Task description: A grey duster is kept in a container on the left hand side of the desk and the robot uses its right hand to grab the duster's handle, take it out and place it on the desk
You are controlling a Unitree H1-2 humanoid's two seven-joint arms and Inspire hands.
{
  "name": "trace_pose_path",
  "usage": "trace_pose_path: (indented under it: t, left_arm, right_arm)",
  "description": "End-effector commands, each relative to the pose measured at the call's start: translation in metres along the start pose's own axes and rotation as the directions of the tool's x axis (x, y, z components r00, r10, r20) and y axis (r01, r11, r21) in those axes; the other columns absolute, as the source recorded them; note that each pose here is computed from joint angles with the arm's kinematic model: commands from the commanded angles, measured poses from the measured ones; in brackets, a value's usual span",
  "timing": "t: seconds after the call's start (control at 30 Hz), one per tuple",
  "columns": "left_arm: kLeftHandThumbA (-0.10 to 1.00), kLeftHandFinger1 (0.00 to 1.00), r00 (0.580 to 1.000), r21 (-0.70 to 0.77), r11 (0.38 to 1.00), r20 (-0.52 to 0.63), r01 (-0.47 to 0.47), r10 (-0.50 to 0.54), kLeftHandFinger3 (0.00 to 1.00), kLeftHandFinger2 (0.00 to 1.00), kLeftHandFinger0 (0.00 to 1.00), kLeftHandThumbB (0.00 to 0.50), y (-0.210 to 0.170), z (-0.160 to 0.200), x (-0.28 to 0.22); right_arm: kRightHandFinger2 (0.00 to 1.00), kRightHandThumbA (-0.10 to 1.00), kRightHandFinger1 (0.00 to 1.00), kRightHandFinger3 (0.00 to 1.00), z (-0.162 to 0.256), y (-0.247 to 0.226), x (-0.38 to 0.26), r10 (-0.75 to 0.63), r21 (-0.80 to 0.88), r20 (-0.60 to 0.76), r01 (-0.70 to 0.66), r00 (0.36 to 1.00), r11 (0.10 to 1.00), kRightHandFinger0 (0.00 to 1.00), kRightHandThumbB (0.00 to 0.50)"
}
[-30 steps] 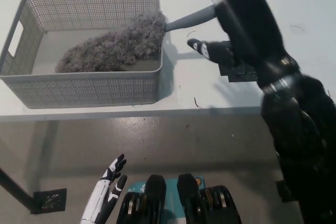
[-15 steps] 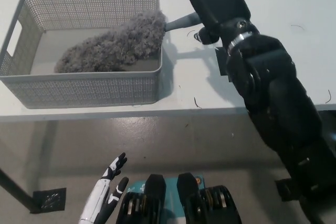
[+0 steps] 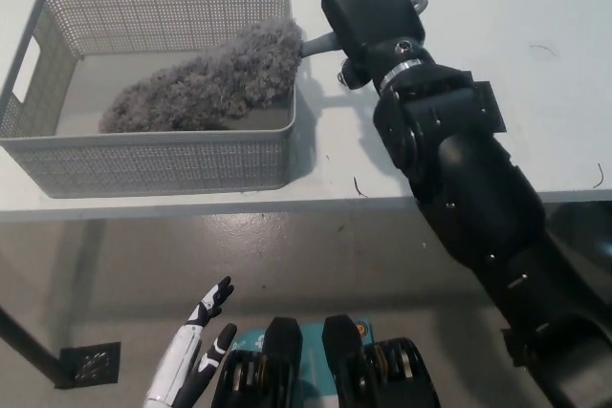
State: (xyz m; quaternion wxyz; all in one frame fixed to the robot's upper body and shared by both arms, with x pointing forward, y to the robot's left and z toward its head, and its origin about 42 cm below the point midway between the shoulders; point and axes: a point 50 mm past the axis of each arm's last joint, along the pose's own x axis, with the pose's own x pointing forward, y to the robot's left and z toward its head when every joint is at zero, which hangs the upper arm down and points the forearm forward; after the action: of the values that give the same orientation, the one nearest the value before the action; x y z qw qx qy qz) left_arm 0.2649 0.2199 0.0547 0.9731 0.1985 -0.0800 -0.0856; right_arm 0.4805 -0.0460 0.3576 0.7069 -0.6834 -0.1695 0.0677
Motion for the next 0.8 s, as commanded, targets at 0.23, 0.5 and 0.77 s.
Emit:
trace_pose_path:
  t: [0.23, 0.5, 0.77]
  left_arm:
    - [1.0, 1.0, 0.996, 0.03, 1.0, 0.091, 0.002, -0.005, 1.0, 1.0, 1.0, 0.091, 0.008, 0.012, 0.006]
    - [1.0, 1.0, 0.996, 0.026, 1.0, 0.089, -0.004, 0.002, 1.0, 1.0, 1.0, 0.097, 0.006, 0.011, 0.006]
    - [1.0, 1.0, 0.995, 0.037, 0.999, 0.097, 0.006, -0.01, 1.0, 1.0, 1.0, 0.1, 0.006, 0.011, 0.004]
  right_arm:
    - [1.0, 1.0, 1.0, 1.0, 0.023, -0.027, 0.022, -0.11, -0.01, -0.005, 0.11, 0.994, 0.994, 1.0, 0.5]
    - [1.0, 0.97, 1.0, 1.0, 0.023, -0.012, 0.046, -0.063, -0.027, -0.031, 0.062, 0.998, 0.998, 1.0, 0.5]
    - [1.0, 0.7, 1.0, 1.0, -0.006, 0.021, 0.071, -0.17, -0.055, -0.052, 0.168, 0.984, 0.984, 1.0, 0.5]
